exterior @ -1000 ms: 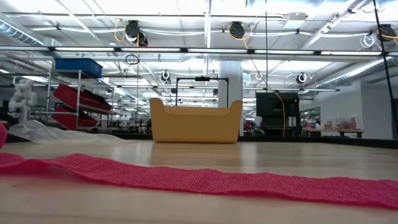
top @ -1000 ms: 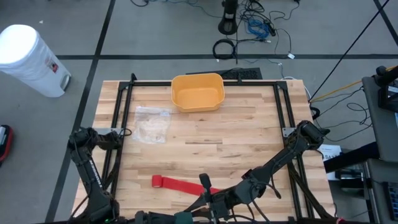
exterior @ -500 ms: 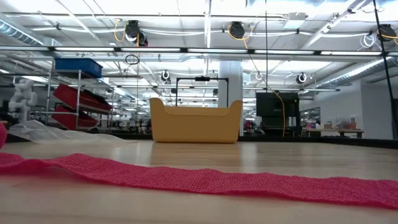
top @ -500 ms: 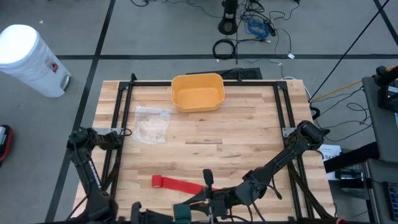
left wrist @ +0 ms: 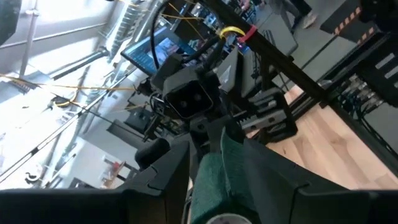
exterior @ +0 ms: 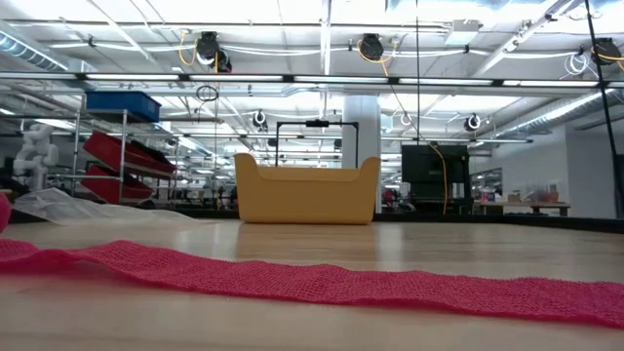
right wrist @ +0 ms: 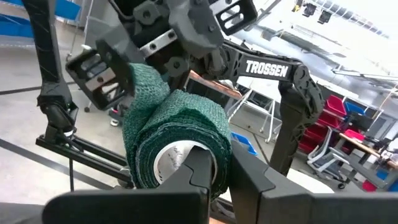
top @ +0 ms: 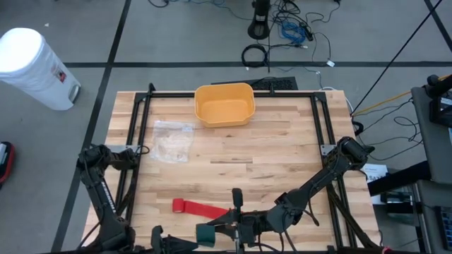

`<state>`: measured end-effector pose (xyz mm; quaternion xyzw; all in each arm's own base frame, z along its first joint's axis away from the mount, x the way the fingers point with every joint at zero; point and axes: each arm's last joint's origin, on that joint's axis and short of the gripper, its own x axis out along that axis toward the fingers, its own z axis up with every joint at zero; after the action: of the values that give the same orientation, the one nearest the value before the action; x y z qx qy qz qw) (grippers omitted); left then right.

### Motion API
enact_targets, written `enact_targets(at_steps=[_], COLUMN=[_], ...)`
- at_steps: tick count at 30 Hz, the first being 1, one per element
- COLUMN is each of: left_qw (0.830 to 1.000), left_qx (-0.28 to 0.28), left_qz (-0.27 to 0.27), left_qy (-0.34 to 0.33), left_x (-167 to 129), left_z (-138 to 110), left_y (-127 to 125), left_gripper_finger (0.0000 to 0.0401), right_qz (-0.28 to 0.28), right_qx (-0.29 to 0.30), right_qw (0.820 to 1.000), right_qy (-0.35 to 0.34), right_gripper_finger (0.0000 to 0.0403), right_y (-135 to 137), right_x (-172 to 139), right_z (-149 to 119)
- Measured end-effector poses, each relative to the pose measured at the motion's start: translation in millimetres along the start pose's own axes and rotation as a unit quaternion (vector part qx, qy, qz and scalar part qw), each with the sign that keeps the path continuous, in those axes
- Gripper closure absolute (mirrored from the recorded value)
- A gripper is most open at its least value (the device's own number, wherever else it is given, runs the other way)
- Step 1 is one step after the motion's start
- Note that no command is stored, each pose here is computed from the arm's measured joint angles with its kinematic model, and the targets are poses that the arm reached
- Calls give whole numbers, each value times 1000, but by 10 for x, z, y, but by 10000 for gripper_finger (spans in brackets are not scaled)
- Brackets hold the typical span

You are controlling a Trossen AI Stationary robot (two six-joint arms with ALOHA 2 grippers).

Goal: Roll bandage
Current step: Roll the green bandage

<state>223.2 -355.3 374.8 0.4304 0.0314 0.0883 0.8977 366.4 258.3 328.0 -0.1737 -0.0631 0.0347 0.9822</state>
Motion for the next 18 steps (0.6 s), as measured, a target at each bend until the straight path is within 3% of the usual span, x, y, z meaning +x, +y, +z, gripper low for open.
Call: enact_targets(at_steps=[12, 18], left_qw=[1000, 999], left_qx=[7, 29], left_qz=[1, -1], left_qy=[26, 36], left_x=[114, 153], left_z=[-90, -128], left_y=[-37, -53], left_gripper_finger=[245, 271], right_qz=[-3, -5], right_qx=[-2, -1], right_qw=[1000, 1000], right_qy=[-1, -2], right_gripper_finger=[378, 378], right_y=[-5, -8], right_x=[2, 2], right_z=[2, 5])
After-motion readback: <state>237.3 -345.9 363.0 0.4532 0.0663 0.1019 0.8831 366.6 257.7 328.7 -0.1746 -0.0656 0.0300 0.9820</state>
